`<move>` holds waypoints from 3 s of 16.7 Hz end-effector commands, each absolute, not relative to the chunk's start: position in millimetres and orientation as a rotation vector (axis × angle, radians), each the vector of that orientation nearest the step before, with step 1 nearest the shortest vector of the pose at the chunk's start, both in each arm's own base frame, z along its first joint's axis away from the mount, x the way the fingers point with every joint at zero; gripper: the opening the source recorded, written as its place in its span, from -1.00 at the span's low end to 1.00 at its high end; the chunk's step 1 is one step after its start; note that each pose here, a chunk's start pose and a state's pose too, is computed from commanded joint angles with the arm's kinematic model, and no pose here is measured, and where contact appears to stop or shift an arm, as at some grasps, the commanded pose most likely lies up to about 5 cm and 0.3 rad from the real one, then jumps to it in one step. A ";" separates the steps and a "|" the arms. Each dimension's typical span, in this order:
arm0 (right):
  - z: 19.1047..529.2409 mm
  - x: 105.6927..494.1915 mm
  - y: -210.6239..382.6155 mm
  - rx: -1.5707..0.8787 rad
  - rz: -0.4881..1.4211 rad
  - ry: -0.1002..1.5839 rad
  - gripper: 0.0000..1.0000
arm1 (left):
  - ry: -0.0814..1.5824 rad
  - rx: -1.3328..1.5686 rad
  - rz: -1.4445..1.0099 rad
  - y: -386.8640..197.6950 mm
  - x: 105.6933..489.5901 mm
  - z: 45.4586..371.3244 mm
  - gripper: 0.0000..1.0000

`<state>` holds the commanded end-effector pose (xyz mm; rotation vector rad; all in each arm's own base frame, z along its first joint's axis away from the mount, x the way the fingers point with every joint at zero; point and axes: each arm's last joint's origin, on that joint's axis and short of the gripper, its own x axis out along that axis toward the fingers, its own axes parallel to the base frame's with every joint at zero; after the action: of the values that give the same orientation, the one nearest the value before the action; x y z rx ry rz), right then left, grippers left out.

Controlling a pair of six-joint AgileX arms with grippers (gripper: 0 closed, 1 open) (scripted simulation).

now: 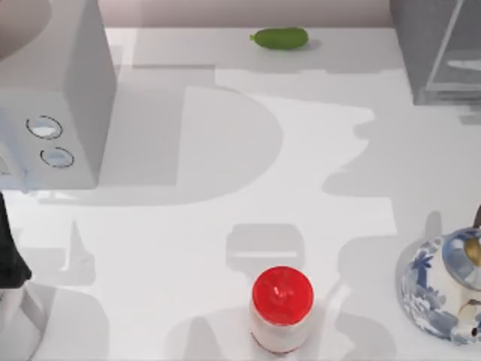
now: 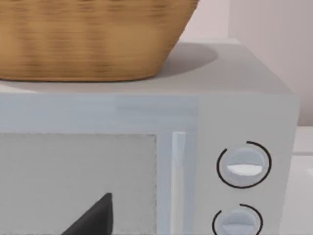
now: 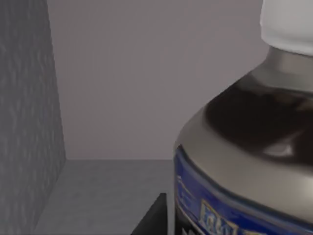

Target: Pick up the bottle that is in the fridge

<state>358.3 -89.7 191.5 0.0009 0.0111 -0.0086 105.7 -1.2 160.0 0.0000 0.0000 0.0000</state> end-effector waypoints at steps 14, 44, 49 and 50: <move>232.2 150.6 -14.3 -0.007 -0.024 -0.037 -1.00 | 0.000 0.000 0.000 -1.2 105.7 160.0 1.00; 296.7 240.2 84.9 0.047 -0.066 -0.186 -1.00 | 0.000 0.000 0.000 -1.2 105.7 160.0 1.00; 229.2 307.7 183.7 0.007 -0.042 -0.048 -1.00 | 0.000 0.000 0.000 -1.2 105.7 160.0 1.00; 213.4 313.7 202.0 -0.001 -0.037 -0.030 -1.00 | 0.000 0.000 0.000 -1.2 105.7 160.0 1.00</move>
<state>313.7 202.0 213.4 -0.0012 -0.0305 -0.0366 105.7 -1.2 160.0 0.0000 0.0000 0.0000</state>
